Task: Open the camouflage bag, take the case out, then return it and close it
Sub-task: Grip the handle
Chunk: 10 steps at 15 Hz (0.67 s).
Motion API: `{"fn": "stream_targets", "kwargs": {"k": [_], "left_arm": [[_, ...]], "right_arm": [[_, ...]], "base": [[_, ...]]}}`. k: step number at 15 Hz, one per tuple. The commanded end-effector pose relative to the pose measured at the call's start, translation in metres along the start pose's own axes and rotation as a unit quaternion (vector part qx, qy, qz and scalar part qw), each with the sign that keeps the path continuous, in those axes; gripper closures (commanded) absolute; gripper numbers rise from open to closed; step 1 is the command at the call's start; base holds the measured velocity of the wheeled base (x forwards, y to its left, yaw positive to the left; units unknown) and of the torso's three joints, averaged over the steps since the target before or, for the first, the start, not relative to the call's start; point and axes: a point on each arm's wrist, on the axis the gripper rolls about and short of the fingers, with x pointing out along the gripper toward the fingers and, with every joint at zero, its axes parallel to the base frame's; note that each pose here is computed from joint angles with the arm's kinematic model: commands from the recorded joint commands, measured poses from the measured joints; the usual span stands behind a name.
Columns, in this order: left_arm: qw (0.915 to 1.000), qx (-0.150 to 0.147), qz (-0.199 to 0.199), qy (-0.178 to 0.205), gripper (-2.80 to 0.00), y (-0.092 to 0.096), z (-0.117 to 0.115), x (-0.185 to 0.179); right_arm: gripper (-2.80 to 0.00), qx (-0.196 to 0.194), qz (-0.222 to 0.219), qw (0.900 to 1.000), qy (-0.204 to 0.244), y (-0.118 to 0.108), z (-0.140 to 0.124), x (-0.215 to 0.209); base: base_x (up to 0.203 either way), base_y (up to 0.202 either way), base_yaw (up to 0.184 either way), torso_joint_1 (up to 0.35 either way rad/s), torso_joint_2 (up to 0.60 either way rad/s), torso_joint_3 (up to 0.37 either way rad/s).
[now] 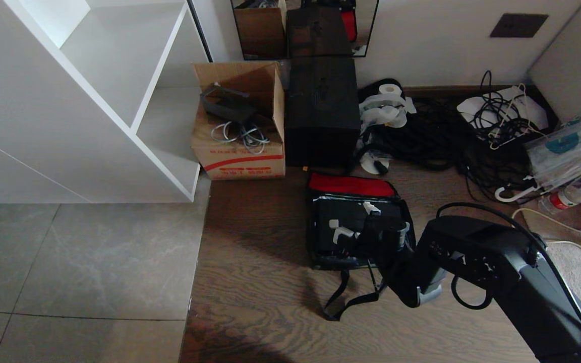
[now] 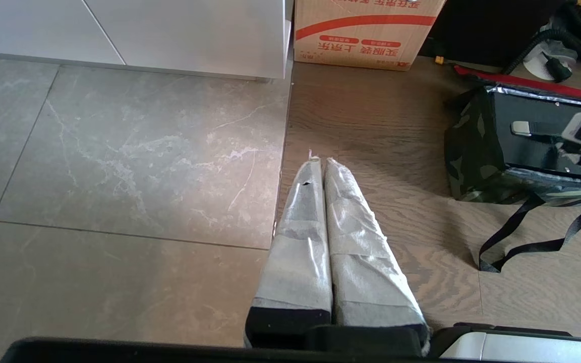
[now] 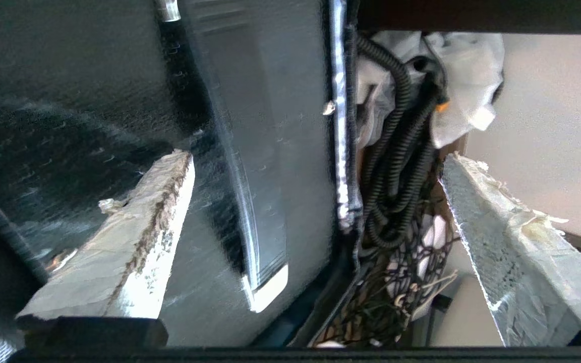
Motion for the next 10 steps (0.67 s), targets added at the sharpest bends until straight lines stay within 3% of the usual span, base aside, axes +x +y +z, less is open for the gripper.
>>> {"fn": "stream_targets", "kwargs": {"k": [1, 5, 10], "left_arm": [[1.0, 0.0, 0.001, 0.005, 0.0, 0.0, -0.003, 0.001], [1.0, 0.0, 0.001, 0.005, 0.0, 0.0, -0.003, 0.001], [1.0, 0.0, 0.001, 0.005, 0.0, 0.0, -0.003, 0.001]], "right_arm": [[-2.8, 0.0, -0.018, 1.0, -0.001, 0.003, 0.002, 0.007], [-2.8, 0.007, -0.05, 0.999, 0.006, 0.008, -0.004, 0.025], [-2.8, -0.011, -0.034, 0.999, 0.031, 0.006, -0.03, 0.026]], "base": [[0.0, 0.0, 0.0, 0.0, 0.0, 0.0], [0.0, 0.0, 0.0, 0.0, 0.0, 0.0], [0.0, 0.0, 0.0, 0.0, 0.0, 0.0]]}}
